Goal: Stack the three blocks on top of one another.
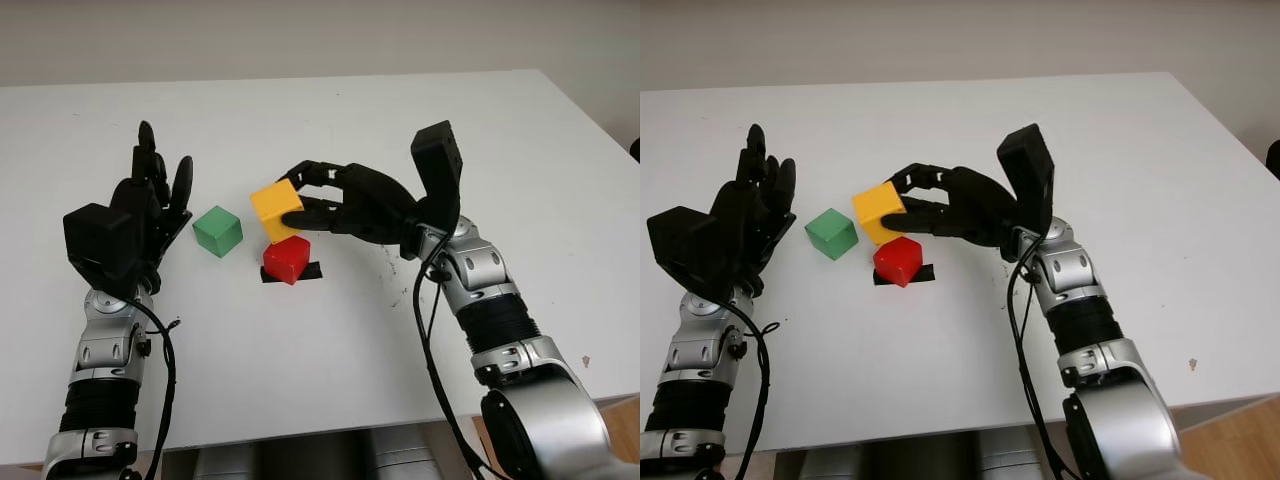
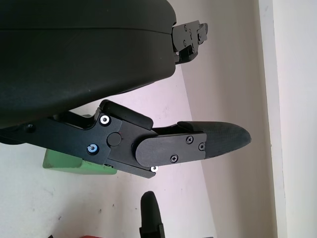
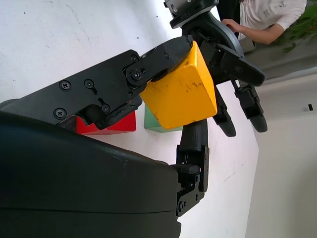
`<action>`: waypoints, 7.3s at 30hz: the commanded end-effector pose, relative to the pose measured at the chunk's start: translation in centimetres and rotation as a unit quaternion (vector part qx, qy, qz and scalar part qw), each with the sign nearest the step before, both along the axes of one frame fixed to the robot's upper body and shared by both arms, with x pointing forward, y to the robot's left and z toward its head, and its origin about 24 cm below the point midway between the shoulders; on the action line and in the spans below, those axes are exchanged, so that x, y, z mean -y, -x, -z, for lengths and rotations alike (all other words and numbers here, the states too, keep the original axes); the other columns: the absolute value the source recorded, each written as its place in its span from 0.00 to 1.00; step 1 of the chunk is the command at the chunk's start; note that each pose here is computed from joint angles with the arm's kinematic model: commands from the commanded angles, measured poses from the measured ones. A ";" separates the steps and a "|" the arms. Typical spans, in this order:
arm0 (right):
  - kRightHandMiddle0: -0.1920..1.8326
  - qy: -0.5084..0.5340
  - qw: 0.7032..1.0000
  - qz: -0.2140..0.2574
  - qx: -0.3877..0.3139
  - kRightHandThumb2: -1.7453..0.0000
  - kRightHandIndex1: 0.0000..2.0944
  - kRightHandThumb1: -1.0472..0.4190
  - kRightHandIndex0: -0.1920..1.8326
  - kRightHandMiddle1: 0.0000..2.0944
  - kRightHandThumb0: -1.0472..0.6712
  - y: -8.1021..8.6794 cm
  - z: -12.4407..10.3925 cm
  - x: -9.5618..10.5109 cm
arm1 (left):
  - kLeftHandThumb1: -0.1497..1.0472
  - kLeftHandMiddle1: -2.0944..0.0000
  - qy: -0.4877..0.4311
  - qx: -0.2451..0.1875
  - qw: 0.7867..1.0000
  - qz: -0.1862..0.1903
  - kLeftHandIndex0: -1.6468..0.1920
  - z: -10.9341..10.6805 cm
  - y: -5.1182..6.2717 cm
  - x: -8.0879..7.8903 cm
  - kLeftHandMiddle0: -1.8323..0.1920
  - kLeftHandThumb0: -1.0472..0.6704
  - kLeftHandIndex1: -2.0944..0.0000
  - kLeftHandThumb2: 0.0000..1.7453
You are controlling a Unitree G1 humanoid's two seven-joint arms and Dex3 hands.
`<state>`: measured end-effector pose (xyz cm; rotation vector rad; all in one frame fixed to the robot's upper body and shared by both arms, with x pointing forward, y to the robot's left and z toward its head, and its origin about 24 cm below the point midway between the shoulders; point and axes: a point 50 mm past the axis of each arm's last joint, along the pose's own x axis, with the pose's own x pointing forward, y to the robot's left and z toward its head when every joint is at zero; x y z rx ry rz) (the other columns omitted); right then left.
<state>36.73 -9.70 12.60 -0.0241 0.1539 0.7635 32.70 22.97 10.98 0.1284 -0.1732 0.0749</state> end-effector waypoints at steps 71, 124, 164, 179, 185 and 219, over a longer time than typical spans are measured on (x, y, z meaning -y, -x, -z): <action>0.01 0.232 0.923 -0.069 0.298 0.97 0.00 0.05 0.01 0.09 0.16 0.2 -0.5 1.3 | 1.00 1.00 -0.009 0.011 1.000 0.001 1.00 -0.8 -0.1 -0.2 1.00 0.17 1.00 0.29; 0.00 -0.012 0.929 0.299 0.218 0.65 0.00 0.00 0.00 0.00 0.16 -1.8 -3.5 10.9 | 1.00 0.98 -0.456 -0.151 0.875 -0.056 0.85 -2.7 2.2 0.6 0.93 0.10 0.97 0.05; 0.02 -0.016 0.929 0.302 0.213 0.67 0.00 0.00 0.00 0.02 0.19 -1.6 -3.1 10.2 | 0.97 0.97 -0.408 -0.124 0.898 -0.109 0.80 -0.1 1.4 1.3 0.82 0.21 0.50 0.03; 0.01 -0.015 0.928 0.305 0.216 0.65 0.00 0.00 0.00 0.02 0.20 -1.7 -3.3 10.3 | 0.92 0.96 -0.489 -0.120 0.855 -0.122 0.75 -0.3 1.5 1.4 0.74 0.28 0.43 0.02; 0.02 -0.016 0.926 0.307 0.218 0.66 0.00 0.00 0.00 0.02 0.20 -1.7 -3.4 10.3 | 0.91 0.98 -0.539 -0.123 0.823 -0.127 0.74 -0.3 1.7 1.6 0.76 0.24 0.58 0.03; 0.03 -0.017 0.925 0.315 0.213 0.71 0.01 0.00 0.00 0.03 0.23 -1.8 -3.5 10.3 | 0.94 0.97 -0.500 -0.118 0.850 -0.114 0.67 0.0 1.7 1.9 0.77 0.23 0.75 0.03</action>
